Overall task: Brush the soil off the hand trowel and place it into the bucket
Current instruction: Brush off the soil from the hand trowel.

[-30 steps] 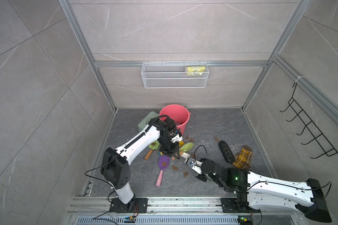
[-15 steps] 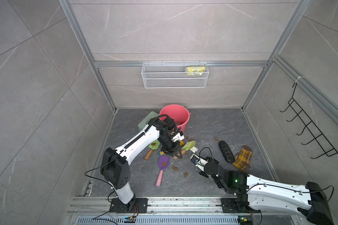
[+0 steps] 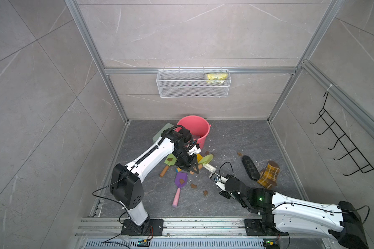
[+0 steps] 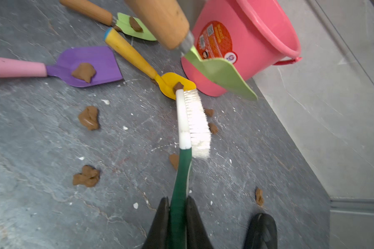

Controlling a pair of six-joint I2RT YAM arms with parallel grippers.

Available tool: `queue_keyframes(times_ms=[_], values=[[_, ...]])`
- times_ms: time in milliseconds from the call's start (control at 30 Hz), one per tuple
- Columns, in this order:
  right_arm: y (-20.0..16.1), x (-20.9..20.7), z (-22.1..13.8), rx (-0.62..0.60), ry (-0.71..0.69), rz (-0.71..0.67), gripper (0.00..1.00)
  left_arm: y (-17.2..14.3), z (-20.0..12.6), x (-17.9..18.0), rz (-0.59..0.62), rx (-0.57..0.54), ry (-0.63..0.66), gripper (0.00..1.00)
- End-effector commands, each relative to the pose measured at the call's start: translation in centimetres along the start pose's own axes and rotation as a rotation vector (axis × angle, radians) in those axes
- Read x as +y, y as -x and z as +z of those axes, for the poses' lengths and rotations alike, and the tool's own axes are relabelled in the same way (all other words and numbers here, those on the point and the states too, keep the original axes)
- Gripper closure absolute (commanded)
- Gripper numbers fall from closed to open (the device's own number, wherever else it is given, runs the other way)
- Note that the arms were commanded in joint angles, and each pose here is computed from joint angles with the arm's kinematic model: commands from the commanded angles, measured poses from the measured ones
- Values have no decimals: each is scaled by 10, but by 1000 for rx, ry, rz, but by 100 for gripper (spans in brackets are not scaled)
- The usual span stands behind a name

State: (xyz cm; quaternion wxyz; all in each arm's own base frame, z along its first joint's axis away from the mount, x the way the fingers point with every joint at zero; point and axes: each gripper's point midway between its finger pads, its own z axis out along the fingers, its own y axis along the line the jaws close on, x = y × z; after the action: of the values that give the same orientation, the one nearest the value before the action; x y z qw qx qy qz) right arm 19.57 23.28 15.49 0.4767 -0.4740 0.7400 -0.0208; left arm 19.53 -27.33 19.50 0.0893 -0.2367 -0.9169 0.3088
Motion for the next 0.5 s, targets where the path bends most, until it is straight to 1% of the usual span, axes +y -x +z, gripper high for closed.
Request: queue_keyframes(times_ms=[0, 67, 133, 333, 400, 467], values=[[32, -8, -9, -88, 1, 28, 100, -12, -2, 1, -7, 31, 27, 100], [35, -16, -10, -94, -38, 24, 100, -15, 2, 4, -3, 49, 50, 100], [32, -26, -8, -75, -80, 27, 100, -18, 4, 6, -4, 64, 64, 100], [7, -57, 3, 50, -173, 117, 100, -19, -1, 9, 9, 54, 95, 100], [-3, -62, 6, 95, -180, 153, 100, -20, -5, 11, 16, 43, 120, 100], [-6, -58, 7, 109, -150, 164, 100, -18, -8, 12, 26, 25, 138, 100]])
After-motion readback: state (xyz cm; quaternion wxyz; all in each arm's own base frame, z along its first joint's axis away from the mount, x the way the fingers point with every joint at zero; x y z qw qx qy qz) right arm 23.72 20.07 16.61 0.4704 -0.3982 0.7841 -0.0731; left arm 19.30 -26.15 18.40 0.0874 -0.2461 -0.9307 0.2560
